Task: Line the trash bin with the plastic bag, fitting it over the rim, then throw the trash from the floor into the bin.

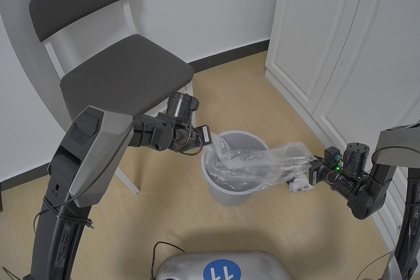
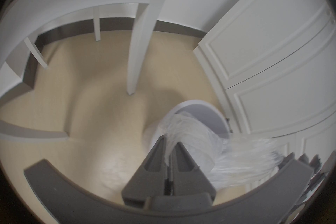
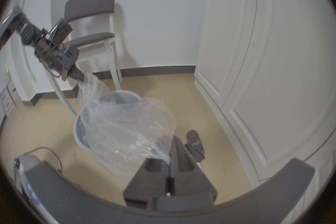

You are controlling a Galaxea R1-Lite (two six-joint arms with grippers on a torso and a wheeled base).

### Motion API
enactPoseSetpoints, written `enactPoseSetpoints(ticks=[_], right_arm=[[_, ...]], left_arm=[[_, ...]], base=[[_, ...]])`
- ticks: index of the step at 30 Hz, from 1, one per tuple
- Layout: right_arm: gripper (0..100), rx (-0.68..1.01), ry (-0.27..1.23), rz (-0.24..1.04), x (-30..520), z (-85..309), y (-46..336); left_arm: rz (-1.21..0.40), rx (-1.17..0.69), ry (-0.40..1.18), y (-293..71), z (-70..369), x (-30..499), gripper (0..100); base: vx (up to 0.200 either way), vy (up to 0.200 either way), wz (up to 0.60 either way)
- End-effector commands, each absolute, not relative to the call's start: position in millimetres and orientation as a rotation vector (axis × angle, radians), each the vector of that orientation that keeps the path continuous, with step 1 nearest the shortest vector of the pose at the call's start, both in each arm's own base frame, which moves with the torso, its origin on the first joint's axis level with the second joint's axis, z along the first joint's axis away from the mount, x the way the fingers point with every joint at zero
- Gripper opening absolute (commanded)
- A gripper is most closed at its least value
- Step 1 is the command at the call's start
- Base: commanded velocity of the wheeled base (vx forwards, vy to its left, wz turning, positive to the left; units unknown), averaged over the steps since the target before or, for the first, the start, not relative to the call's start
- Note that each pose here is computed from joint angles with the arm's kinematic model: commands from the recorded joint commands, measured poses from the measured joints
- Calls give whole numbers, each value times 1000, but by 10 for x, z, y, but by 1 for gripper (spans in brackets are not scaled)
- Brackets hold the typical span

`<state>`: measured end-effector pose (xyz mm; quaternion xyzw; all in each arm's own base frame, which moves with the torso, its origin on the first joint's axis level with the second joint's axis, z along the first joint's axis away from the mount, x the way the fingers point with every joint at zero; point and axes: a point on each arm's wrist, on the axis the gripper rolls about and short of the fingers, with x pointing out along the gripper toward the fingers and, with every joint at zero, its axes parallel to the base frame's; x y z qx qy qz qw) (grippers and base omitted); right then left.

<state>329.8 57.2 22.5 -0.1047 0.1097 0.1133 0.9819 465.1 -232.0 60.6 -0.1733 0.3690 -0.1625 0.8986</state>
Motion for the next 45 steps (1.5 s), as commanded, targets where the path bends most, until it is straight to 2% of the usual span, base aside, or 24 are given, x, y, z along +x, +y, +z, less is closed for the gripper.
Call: enactPoseSetpoints(ticks=[1,10,17,27,36,40,45], right_arm=[[0,-262,268,222,3216,131,355],[0,-352,305,233,3184,-10,180],[0,-352,324,232,3208,-157,171],[0,-355,345,269,3148,-193,266],[0,-369,368,348,3065,-270,529],[0,-322,307,305,3259,-259,638],[0,-118,209,195,3614,-287,1009]], left_arm=[[-268,-287,761,-2131,624,4715,0],[-201,-159,742,-1988,586,4752,0],[-203,-67,856,-1929,557,4593,0],[-266,58,933,-1828,556,4358,0],[-316,133,975,-1794,463,4249,0],[-299,116,952,-1695,563,4285,0],[-310,86,932,-1580,702,4299,0]], base=[[0,0,0],[0,0,0],[0,0,0],[0,0,0],[0,0,0],[0,0,0],[0,0,0]])
